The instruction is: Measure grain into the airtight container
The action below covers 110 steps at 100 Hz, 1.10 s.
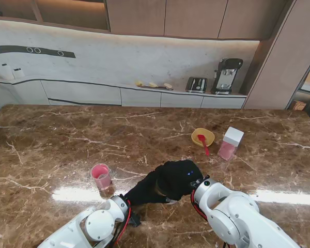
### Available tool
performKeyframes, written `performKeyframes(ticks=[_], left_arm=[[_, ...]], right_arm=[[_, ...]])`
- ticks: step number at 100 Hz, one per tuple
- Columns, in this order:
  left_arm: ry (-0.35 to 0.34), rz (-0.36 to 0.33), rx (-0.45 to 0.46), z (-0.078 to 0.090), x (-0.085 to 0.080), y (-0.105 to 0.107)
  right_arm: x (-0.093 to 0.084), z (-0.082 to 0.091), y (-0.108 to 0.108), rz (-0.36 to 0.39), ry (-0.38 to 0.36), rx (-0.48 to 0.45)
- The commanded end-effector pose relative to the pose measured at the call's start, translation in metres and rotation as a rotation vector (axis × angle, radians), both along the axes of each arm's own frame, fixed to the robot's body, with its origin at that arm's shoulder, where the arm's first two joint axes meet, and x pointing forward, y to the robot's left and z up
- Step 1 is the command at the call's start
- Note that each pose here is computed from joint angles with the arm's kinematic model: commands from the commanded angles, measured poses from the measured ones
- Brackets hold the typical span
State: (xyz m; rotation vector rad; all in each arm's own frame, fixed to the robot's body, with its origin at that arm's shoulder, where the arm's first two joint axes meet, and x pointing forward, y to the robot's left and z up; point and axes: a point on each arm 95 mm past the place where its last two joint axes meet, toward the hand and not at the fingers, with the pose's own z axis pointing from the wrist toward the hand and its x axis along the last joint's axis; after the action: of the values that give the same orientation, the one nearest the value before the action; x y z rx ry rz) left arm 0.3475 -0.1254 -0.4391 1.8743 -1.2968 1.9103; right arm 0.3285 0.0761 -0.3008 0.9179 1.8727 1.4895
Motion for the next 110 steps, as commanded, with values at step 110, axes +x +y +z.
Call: performKeyframes(ticks=[110], left_arm=[[0.051,-0.006,0.040,-0.0195,-0.0138,0.0075]], right_arm=[[-0.0047,-0.0176,0.0010,0.015,0.023,-0.040]])
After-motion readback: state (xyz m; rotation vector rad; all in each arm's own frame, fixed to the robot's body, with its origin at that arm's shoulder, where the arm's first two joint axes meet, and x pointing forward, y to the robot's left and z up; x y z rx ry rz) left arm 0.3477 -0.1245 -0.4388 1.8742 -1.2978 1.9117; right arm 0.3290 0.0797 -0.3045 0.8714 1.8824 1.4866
